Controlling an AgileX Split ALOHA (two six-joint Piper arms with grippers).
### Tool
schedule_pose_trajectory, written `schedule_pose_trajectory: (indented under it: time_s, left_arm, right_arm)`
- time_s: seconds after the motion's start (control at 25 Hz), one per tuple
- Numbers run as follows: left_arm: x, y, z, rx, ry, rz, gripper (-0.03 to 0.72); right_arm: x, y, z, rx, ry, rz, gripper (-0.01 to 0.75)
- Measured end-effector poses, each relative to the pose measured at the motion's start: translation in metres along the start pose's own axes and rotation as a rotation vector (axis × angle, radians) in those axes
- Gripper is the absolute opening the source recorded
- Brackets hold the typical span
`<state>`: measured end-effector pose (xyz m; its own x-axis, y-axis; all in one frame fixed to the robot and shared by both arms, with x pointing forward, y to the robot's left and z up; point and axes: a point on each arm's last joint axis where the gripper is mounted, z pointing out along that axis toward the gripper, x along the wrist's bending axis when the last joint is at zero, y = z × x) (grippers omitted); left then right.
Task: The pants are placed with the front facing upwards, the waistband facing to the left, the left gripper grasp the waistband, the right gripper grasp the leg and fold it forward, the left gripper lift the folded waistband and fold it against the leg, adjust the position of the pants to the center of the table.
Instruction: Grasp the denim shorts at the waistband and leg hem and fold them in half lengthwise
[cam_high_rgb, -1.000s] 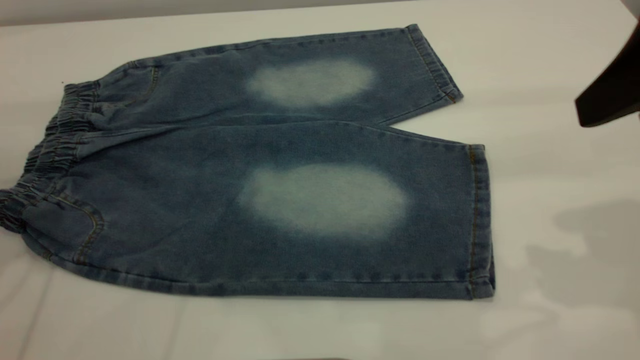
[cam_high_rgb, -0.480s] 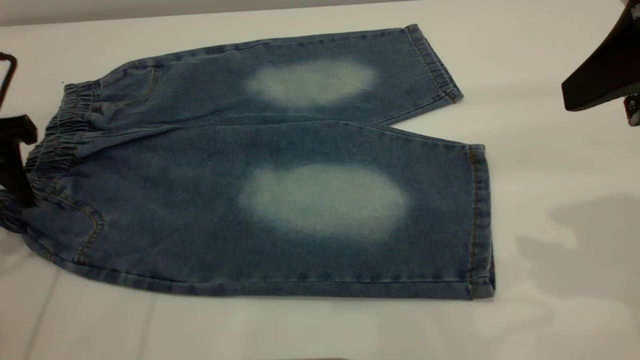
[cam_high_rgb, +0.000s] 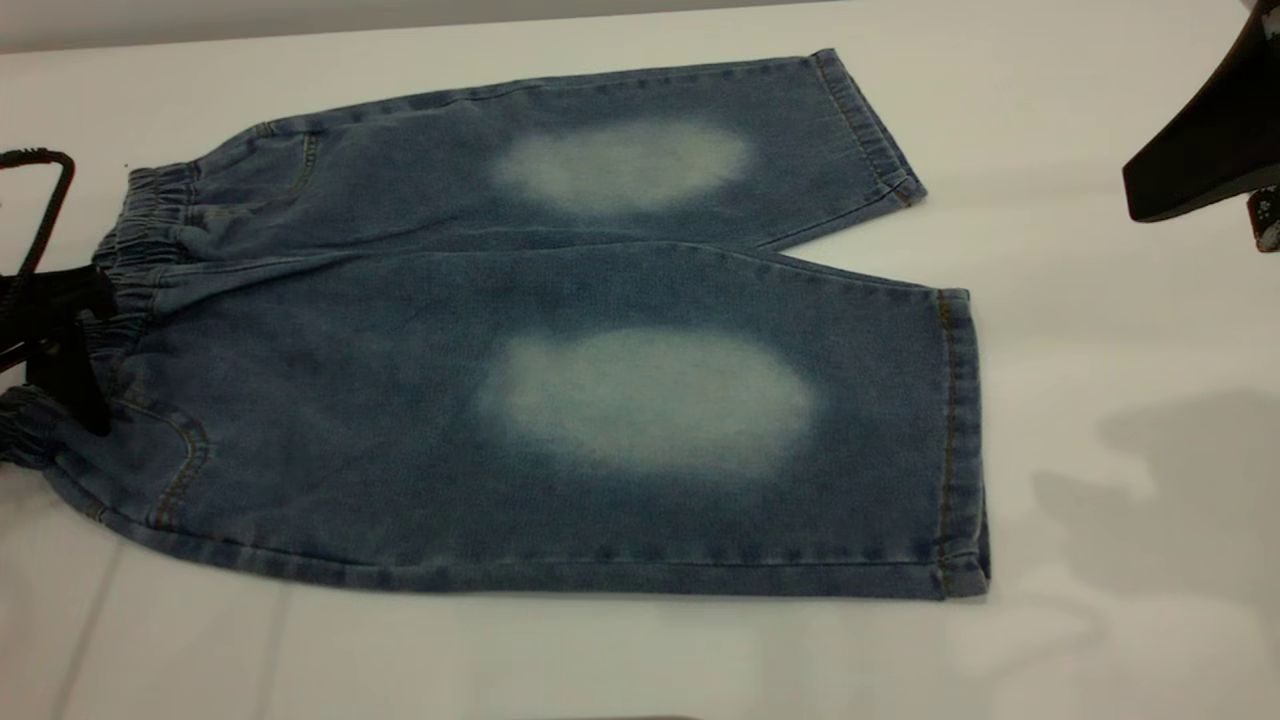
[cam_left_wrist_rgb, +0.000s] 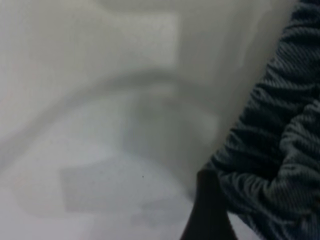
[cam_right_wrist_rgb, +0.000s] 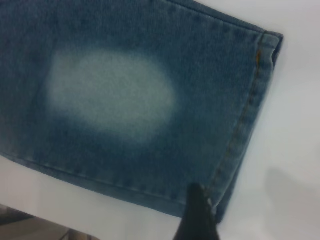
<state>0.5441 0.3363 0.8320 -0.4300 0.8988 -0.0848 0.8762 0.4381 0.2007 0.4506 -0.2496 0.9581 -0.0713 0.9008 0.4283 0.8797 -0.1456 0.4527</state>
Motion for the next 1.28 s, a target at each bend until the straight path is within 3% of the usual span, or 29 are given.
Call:
schedule_pose_trajectory:
  time_s: [0.12, 0.32, 0.48, 0.72, 1.0, 1.28]
  left_arm:
    - [-0.001, 0.001, 0.0, -0.004, -0.002, 0.0, 0.38]
    - [-0.003, 0.002, 0.0, -0.019, -0.014, -0.014, 0.111]
    - [-0.004, 0.004, -0.005, -0.033, -0.021, -0.017, 0.099]
    - [-0.007, 0.01, -0.034, -0.092, -0.043, 0.03, 0.099]
    - [-0.009, 0.01, -0.05, -0.109, -0.052, 0.065, 0.099]
    - [-0.041, -0.001, -0.05, -0.117, -0.085, 0.173, 0.099]
  right_arm:
    - [0.001, -0.001, 0.001, 0.015, 0.015, 0.022, 0.476]
    - [-0.005, -0.024, 0.018, 0.146, 0.051, 0.166, 0.47]
    - [-0.013, -0.04, 0.038, 0.223, 0.07, 0.26, 0.455]
    - [-0.017, -0.05, 0.07, 0.288, 0.196, 0.322, 0.454]
    - [-0.028, -0.07, 0.106, 0.376, 0.281, 0.44, 0.453]
    - [-0.037, -0.093, 0.127, 0.463, 0.31, 0.529, 0.453]
